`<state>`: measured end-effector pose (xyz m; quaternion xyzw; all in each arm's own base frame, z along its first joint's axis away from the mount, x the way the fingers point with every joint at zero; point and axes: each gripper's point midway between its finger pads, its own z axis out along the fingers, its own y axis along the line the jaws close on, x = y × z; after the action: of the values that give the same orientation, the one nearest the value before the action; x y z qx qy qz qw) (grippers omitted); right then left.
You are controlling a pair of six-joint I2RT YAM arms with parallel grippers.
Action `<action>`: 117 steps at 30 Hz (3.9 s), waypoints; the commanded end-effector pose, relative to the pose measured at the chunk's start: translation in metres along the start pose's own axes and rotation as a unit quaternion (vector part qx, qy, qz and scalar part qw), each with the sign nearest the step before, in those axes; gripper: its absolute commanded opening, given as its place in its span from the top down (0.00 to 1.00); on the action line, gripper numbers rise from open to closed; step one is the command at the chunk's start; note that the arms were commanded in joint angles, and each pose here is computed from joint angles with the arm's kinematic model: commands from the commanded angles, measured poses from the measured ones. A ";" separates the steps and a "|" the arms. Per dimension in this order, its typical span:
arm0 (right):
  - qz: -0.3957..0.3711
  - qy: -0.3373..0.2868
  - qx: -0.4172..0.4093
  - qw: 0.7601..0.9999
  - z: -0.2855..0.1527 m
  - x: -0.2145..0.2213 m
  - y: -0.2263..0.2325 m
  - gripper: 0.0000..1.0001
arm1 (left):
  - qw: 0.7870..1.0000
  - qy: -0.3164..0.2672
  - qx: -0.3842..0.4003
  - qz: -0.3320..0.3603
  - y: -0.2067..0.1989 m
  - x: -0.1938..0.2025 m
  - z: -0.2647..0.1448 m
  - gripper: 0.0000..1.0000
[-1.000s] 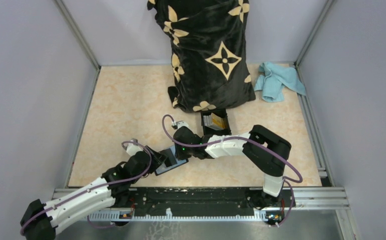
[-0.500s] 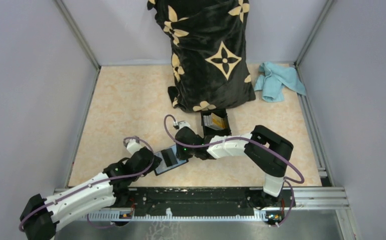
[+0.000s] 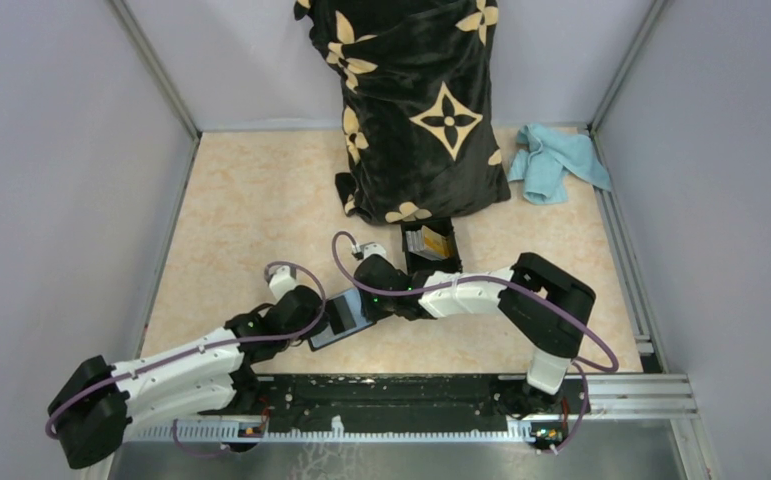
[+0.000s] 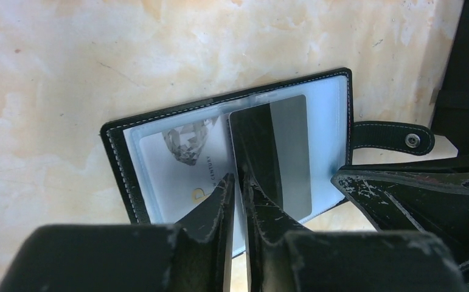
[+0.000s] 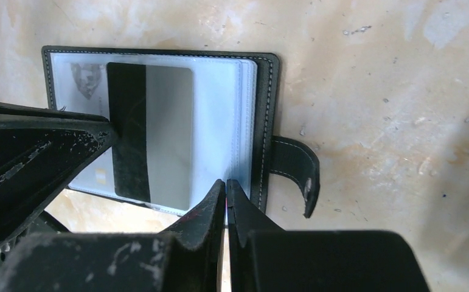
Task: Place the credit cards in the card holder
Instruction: Insert the credit card into the card holder.
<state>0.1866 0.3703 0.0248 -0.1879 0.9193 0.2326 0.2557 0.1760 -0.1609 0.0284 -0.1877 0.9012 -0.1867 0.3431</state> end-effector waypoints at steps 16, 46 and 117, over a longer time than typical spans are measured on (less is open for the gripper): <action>-0.024 0.027 0.064 0.997 -0.009 0.019 -0.038 0.94 | 1.000 0.005 -0.001 0.031 -0.007 -0.003 -0.009 0.95; -0.019 0.028 0.073 0.997 -0.011 0.023 -0.047 0.94 | 0.999 0.009 0.021 0.031 -0.027 0.004 0.006 0.97; -0.018 0.038 0.068 0.997 -0.005 0.027 -0.050 0.94 | 0.998 0.028 0.005 0.054 -0.022 0.020 0.016 1.00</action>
<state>0.1896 0.3497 0.0211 -0.1887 0.9239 0.2093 0.2590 0.1825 -0.1873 0.0215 -0.1539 0.9092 -0.1801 0.3422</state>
